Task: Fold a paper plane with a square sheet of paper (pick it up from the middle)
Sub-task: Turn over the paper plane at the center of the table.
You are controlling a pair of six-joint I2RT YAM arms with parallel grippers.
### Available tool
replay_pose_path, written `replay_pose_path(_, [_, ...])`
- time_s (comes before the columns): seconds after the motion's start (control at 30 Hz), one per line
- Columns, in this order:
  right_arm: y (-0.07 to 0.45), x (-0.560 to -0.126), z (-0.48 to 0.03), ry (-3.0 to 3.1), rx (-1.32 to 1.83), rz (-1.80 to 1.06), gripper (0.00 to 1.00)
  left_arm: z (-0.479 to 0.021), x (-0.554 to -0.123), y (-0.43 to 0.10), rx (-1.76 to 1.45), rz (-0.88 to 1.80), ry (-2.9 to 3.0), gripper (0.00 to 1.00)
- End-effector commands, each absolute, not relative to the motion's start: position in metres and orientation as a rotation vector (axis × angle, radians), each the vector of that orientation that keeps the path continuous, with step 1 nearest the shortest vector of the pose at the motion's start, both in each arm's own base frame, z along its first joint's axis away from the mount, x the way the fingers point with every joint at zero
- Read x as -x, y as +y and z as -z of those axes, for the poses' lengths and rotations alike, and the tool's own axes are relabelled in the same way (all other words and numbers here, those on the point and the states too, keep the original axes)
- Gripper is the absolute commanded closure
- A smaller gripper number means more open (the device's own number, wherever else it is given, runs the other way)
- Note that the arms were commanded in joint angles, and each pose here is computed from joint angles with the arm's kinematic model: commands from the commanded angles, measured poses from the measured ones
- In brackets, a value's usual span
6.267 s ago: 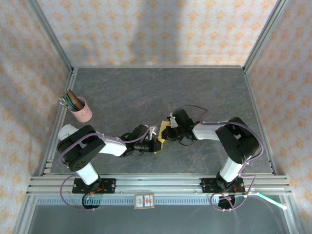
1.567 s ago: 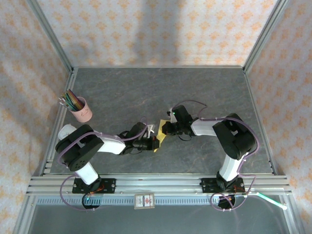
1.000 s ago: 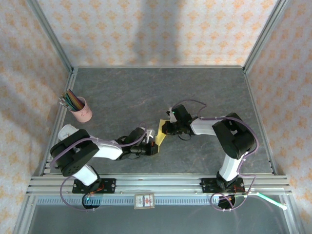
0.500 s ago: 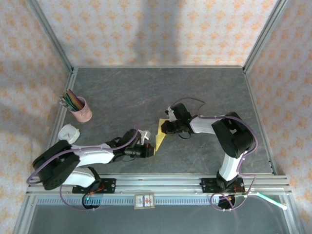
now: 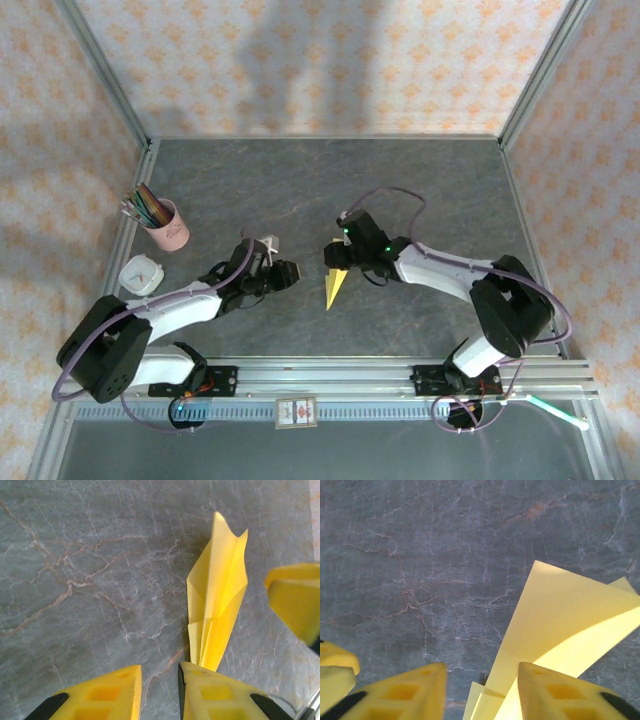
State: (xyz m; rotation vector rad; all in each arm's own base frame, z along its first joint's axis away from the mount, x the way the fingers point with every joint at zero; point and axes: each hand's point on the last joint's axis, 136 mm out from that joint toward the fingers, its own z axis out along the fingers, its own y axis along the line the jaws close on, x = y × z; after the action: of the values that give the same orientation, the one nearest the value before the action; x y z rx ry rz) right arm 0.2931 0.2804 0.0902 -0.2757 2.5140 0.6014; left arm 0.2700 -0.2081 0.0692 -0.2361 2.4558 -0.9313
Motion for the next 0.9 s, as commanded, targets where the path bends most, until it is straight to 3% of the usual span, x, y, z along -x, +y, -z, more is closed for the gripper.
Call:
replay_pose_path(0.0, [0.254,-0.289,-0.068,2.551,0.057,-0.383,0.48,-0.072,-0.279,-0.208,0.211,0.89,2.457,0.7])
replay_pose_path(0.1, [0.253,-0.286,-0.06,2.548,-0.023,-0.329,0.42,-0.069,-0.279,-0.211,0.204,0.902,2.467,0.69])
replay_pose_path(0.33, [0.253,-0.282,-0.034,2.583,-0.073,-0.314,0.41,-0.061,-0.275,-0.215,0.203,0.945,2.484,0.68])
replay_pose_path(0.63, [0.241,-0.28,-0.038,2.543,-0.143,-0.32,0.59,-0.067,-0.278,-0.221,0.189,0.977,2.464,0.64])
replay_pose_path(0.87, [0.233,-0.278,-0.045,2.492,-0.226,-0.464,0.69,-0.085,-0.292,-0.262,0.107,1.082,2.43,0.59])
